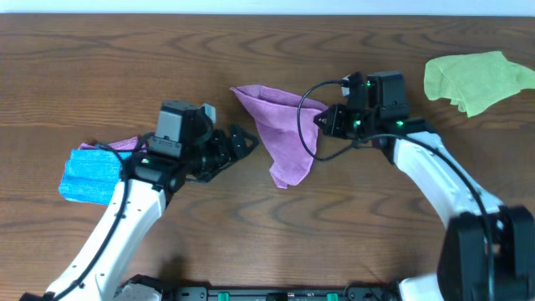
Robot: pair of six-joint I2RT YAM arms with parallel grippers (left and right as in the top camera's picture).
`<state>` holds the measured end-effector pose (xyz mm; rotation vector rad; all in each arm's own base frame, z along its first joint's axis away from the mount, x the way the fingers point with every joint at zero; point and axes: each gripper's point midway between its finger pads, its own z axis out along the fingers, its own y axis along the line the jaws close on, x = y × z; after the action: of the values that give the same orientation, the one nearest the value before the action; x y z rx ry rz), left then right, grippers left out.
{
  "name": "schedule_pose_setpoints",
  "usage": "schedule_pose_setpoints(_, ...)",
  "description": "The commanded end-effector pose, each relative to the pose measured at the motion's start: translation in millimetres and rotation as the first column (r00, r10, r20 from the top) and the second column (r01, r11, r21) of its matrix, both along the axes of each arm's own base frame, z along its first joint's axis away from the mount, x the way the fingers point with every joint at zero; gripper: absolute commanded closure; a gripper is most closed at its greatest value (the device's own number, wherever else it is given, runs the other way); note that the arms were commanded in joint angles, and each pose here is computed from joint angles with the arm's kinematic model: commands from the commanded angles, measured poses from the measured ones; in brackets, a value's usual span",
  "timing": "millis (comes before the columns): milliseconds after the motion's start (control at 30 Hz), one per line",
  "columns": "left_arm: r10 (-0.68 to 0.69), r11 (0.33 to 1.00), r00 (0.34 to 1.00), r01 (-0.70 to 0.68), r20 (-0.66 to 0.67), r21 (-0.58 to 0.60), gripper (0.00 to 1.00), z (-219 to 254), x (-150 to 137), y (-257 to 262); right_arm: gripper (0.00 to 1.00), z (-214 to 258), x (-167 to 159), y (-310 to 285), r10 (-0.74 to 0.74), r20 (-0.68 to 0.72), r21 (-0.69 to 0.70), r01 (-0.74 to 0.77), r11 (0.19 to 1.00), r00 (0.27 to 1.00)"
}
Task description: Fold the cloth
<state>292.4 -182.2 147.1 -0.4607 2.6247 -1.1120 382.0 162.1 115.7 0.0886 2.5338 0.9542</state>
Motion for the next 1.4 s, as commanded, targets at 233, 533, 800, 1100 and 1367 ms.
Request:
schedule_pose_setpoints(233, 0.047, 0.999, 0.978, -0.042, -0.204, 0.028, 0.05, -37, -13, -29, 0.99, 18, -7, -32, -0.075, 0.036, -0.092, 0.078, 0.993, 0.997)
schedule_pose_setpoints(533, 0.022, 1.0, 0.972, -0.019, -0.236, 0.018, 0.05, -43, -22, -48, 0.99, 24, -5, -66, -0.169, 0.072, -0.192, 0.18, 0.965, 0.983)
schedule_pose_setpoints(800, 0.018, 0.999, 0.975, -0.011, -0.221, 0.034, 0.05, -44, -23, -51, 0.99, 21, -6, -74, -0.194, 0.067, -0.226, 0.205, 0.952, 0.979)
schedule_pose_setpoints(1100, -0.007, 0.998, 0.986, 0.017, -0.169, 0.056, 0.05, -44, -17, -45, 0.99, 77, 3, -33, -0.042, 0.173, -0.073, 0.055, 0.996, 0.984)
schedule_pose_setpoints(1367, 0.024, 0.999, 0.993, -0.019, -0.12, 0.049, 0.05, -41, 7, -12, 0.99, 80, -17, 24, 0.101, 0.186, -0.085, -0.086, 0.993, 0.977)
